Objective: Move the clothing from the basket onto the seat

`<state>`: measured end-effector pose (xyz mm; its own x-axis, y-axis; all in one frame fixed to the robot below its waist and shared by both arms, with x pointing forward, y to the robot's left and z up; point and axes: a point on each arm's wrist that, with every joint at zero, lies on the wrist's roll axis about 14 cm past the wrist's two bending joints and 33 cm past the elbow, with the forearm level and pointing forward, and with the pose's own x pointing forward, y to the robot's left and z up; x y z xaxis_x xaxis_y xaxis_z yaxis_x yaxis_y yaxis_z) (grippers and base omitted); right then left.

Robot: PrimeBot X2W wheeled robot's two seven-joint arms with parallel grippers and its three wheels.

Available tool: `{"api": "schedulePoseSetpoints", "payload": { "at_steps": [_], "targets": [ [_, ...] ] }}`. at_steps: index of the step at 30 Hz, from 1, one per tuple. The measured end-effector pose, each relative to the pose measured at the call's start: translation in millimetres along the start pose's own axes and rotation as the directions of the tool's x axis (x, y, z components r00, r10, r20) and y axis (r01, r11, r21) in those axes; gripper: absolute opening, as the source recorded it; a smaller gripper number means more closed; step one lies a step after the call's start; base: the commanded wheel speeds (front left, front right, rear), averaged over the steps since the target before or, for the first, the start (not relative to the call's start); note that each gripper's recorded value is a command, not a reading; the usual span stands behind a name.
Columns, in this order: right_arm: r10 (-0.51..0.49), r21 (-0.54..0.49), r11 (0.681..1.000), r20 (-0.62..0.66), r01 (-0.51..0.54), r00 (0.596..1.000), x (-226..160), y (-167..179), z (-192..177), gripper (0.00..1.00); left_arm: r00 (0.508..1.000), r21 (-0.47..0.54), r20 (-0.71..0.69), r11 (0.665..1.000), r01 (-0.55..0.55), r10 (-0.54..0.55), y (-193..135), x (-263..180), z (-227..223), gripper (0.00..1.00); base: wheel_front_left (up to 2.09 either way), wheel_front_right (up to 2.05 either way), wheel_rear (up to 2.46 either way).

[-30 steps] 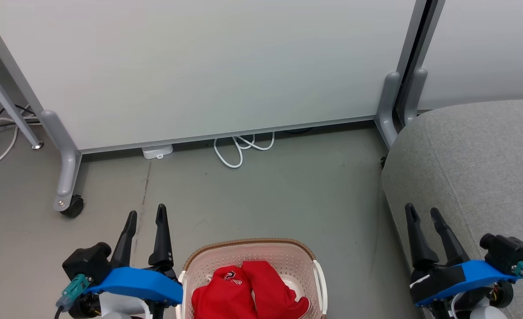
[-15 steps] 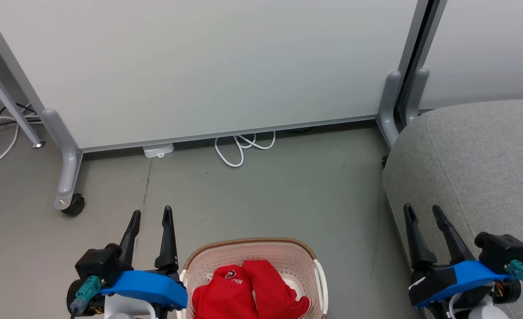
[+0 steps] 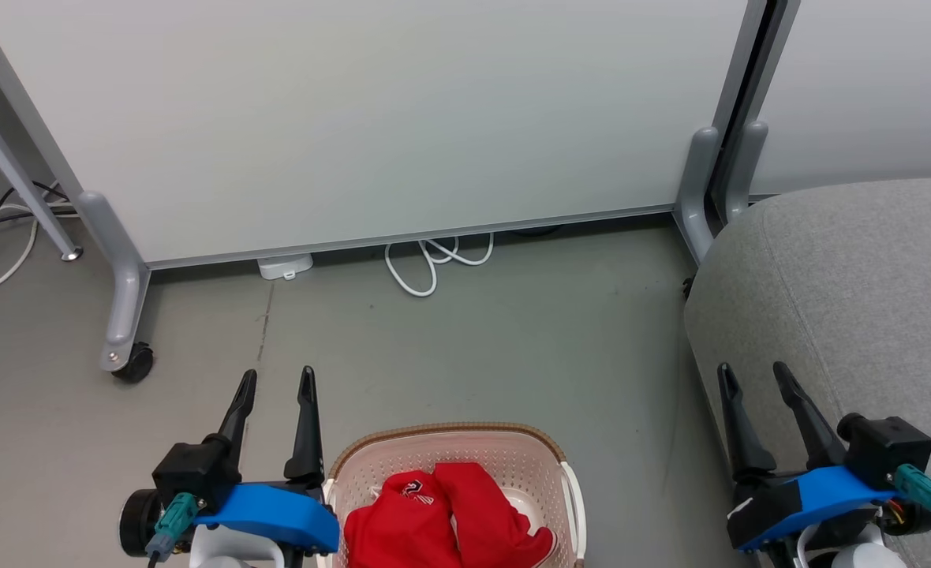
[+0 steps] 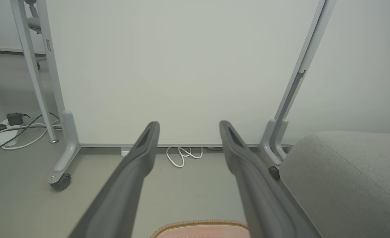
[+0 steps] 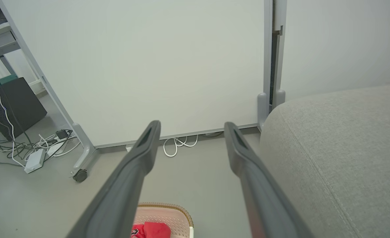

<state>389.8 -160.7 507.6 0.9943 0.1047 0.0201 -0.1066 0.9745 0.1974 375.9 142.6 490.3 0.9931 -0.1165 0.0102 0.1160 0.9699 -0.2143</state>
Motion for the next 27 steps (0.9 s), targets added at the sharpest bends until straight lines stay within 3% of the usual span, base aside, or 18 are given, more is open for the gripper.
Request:
{"api": "schedulePoseSetpoints", "payload": {
  "at_steps": [18,27],
  "targets": [
    [0.022,-0.118,0.993,0.019,-0.02,1.0,0.0,3.3,4.5,1.0,0.999,0.096,0.025,0.995,0.018,-0.021,-4.8,-1.9,3.6,1.0,0.0,0.0,0.0],
    [0.022,-0.119,0.993,0.019,-0.02,1.0,0.4,3.0,3.9,1.0,1.0,0.097,0.021,0.995,0.019,-0.021,-5.6,-1.5,2.3,1.0,0.0,0.0,0.0]
  ]
}}
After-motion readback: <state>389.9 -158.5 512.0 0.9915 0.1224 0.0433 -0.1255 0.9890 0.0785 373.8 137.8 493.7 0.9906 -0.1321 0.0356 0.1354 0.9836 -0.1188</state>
